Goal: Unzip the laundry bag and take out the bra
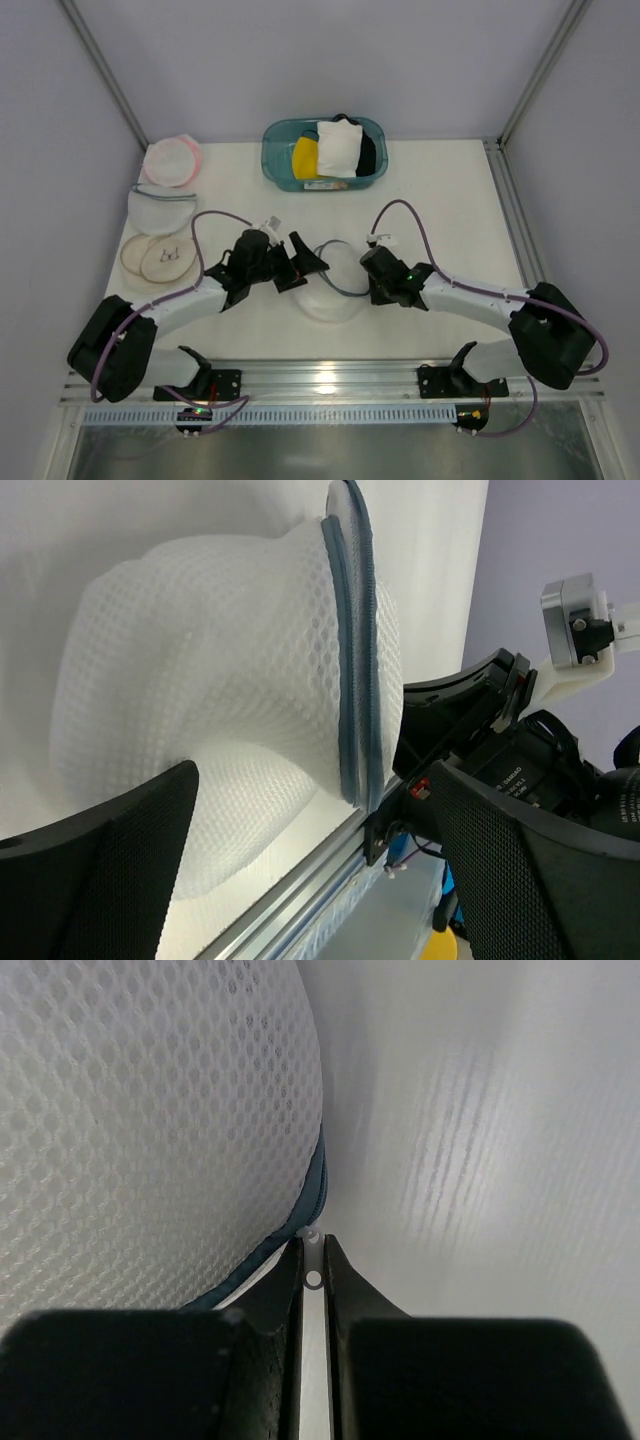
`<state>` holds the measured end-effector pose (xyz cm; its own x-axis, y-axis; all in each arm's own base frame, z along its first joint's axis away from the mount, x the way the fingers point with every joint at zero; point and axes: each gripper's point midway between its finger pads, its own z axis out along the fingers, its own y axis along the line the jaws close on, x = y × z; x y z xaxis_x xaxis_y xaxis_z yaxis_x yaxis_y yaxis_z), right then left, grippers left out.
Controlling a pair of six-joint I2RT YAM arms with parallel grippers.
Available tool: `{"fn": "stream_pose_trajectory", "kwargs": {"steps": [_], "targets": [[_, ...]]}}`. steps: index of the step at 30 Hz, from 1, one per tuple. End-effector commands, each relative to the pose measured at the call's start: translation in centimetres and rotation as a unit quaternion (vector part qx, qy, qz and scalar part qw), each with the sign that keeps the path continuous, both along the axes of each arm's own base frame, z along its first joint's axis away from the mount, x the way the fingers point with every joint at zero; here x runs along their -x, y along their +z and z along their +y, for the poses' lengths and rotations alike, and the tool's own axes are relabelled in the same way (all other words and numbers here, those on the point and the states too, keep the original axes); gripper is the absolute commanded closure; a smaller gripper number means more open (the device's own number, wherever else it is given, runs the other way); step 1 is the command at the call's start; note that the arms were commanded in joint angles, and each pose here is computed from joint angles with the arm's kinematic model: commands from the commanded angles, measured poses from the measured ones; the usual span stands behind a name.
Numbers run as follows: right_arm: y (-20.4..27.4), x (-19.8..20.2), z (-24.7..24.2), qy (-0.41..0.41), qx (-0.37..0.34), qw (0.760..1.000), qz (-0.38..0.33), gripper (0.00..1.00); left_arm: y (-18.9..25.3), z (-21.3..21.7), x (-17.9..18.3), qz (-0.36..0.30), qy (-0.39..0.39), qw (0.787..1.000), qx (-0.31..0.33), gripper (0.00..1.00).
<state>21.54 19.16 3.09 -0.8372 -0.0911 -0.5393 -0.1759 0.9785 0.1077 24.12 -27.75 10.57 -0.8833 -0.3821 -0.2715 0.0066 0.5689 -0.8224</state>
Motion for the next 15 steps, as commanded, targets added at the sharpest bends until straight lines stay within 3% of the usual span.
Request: {"fn": "stream_pose_trajectory", "kwargs": {"steps": [1, 9, 12, 15], "targets": [[1.6, -0.8, -1.9, -0.03, 0.025, 0.998, -0.04, 0.96, 2.7, 0.6, -0.6, -0.033, 0.02, 0.999, 0.004, 0.01], [4.5, -0.9, -2.7, -0.053, 0.003, 0.996, -0.075, 0.96, 5.3, 2.6, 0.7, -0.036, 0.06, 0.997, 0.016, 0.01], [7.2, 0.2, 1.1, 0.029, -0.111, 0.989, -0.091, 0.96, 6.3, 2.6, 1.6, -0.042, 0.06, 0.997, 0.033, 0.01], [10.6, 3.6, 5.8, 0.149, -0.25, 0.954, -0.075, 0.96, 6.6, 2.0, 2.6, -0.035, 0.047, 0.997, 0.044, 0.01]]}}
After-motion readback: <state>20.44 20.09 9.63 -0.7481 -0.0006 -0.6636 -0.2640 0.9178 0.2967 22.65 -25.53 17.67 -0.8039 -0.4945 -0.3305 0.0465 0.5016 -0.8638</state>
